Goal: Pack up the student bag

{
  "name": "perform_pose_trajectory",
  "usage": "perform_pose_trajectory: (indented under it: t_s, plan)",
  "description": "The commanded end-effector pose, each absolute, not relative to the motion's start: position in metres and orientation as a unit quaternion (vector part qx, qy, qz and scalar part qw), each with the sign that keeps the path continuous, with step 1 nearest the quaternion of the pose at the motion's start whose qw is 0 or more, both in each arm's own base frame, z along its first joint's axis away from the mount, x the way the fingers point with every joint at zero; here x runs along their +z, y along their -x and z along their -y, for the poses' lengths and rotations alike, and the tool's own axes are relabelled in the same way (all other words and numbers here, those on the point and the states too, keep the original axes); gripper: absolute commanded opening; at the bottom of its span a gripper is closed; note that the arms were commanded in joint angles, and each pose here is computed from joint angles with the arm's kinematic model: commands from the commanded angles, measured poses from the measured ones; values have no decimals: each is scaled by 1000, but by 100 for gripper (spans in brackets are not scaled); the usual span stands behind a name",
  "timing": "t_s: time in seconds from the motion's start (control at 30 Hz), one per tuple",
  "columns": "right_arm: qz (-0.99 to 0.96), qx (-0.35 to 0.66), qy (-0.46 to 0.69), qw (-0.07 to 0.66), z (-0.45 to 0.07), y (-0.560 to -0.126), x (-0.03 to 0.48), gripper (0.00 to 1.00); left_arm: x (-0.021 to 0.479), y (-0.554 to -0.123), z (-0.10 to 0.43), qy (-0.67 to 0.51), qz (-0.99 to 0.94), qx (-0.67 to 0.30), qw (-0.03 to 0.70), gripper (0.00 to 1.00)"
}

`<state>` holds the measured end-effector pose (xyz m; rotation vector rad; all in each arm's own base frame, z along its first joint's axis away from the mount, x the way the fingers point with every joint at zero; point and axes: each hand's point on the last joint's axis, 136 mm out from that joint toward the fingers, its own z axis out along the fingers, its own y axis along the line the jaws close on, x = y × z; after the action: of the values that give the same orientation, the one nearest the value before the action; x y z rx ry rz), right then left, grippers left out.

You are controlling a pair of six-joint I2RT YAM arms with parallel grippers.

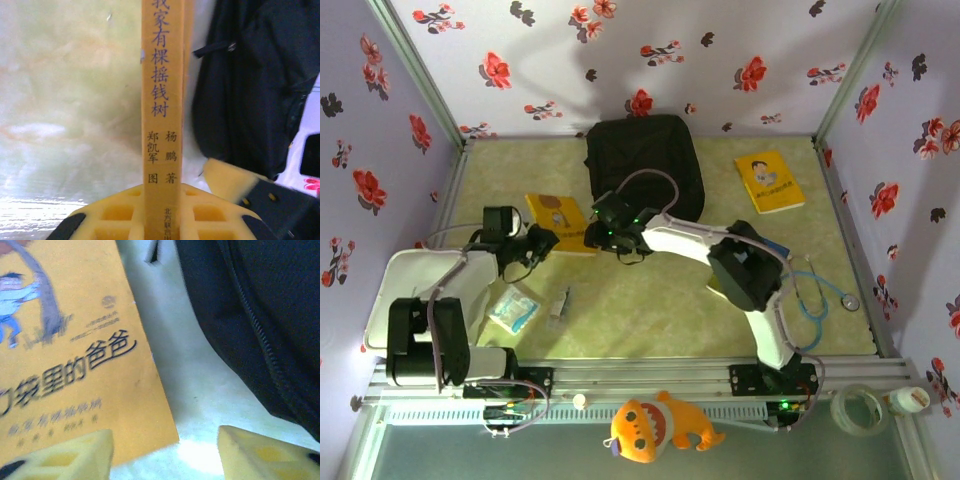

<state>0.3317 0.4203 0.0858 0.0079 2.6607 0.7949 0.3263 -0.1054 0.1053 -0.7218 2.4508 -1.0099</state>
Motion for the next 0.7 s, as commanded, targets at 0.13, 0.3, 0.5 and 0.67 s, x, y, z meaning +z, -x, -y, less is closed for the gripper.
perform_pose_trajectory:
  t_s: [0.13,0.3,0.5,0.67]
  plan:
    - [-878,384,-22,285,-385,-349,186,76,211,-358,111,213,-838,-394,311,0]
    - [-839,458,-77,284,-353,-361,206,84,266,-374,148,182,-806,-440,350,0]
    - [-782,542,-145,272,-320,-372,231,93,299,-387,203,170,-776,-482,369,0]
    - [-716,621,-197,253,-299,-378,253,97,310,-389,243,162,-765,-501,371,0]
